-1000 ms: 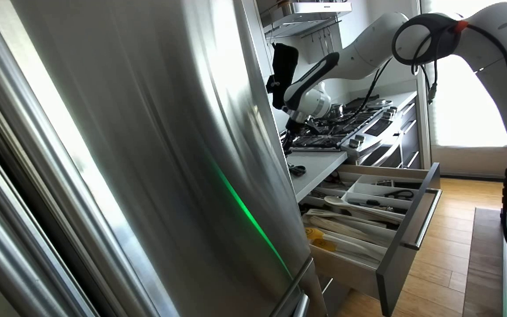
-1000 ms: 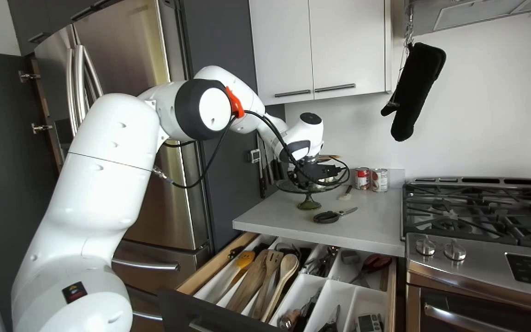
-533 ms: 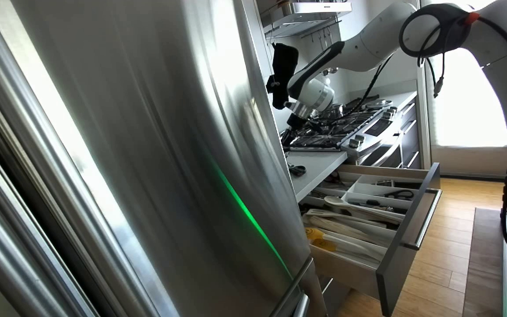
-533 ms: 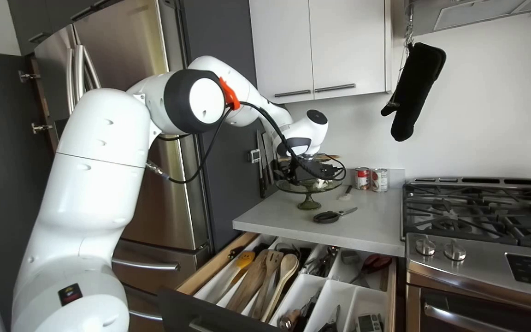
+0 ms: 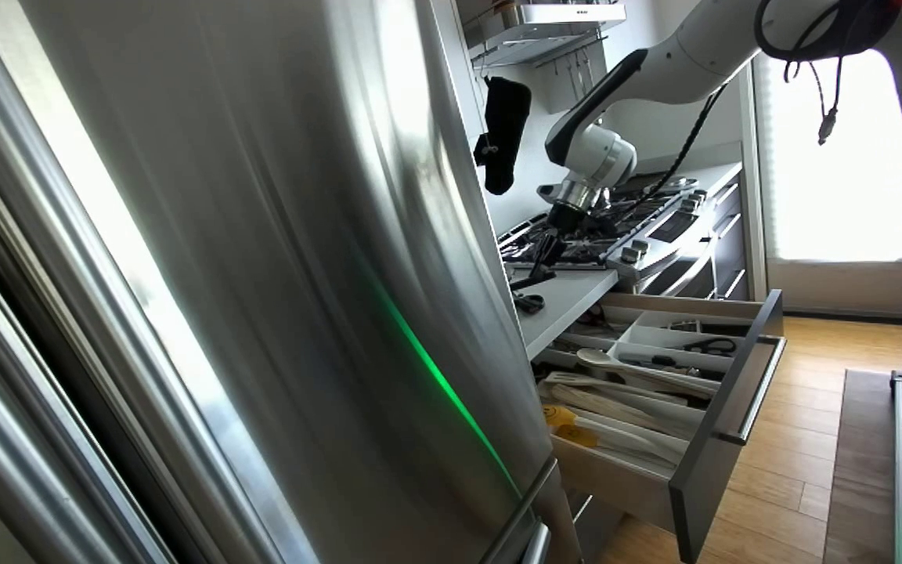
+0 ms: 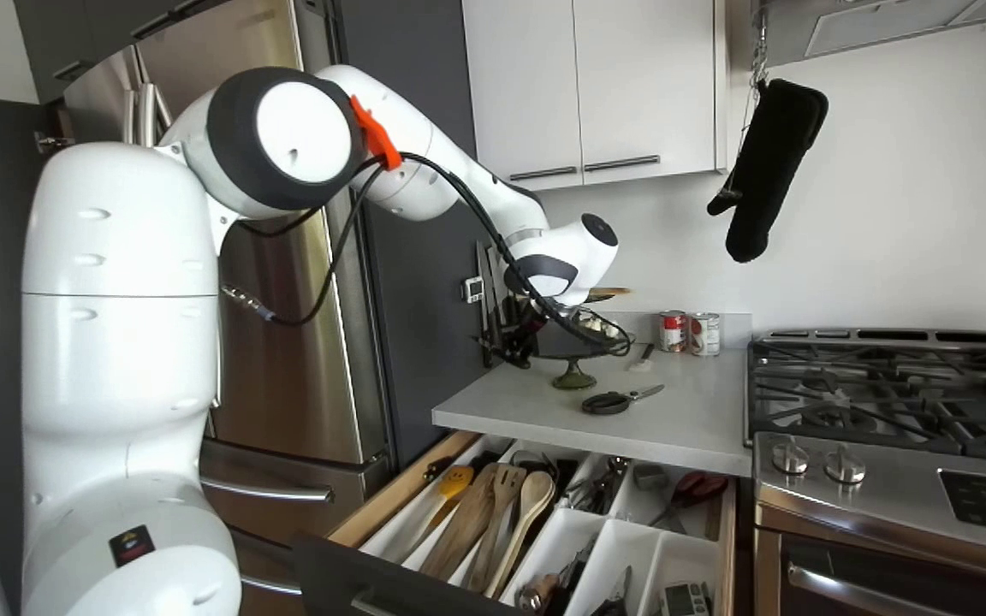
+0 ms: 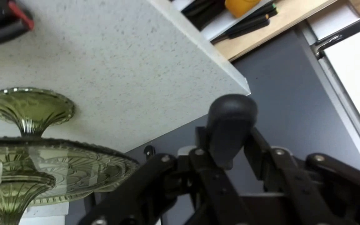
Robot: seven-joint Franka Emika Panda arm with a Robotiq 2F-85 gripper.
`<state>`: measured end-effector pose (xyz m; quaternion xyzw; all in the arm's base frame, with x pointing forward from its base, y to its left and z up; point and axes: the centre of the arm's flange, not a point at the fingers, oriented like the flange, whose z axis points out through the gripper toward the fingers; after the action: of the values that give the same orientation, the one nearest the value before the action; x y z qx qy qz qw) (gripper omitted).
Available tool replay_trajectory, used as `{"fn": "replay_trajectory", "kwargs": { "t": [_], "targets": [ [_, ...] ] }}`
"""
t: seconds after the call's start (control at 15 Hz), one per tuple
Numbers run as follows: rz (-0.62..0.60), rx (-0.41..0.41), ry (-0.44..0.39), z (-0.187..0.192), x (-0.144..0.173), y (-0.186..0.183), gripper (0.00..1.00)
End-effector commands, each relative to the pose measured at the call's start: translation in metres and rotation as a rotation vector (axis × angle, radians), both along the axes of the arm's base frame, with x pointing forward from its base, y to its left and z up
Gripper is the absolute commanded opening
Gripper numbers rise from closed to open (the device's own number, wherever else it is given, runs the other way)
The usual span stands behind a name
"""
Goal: Put the straight spatula in the open drawer
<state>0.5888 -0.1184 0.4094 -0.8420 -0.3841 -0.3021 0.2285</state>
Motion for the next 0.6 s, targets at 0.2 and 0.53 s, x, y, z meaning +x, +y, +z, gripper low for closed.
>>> {"fn": "replay_trajectory", "kwargs": {
  "t": [0.2,0.53],
  "targets": [
    [-0.11,0.043,0.074,-0.026,-0.127,-0.001,0.09],
    [-0.307,-0.003,0.16,-0.053,-0.2,-0.011,0.09]
  ]
}}
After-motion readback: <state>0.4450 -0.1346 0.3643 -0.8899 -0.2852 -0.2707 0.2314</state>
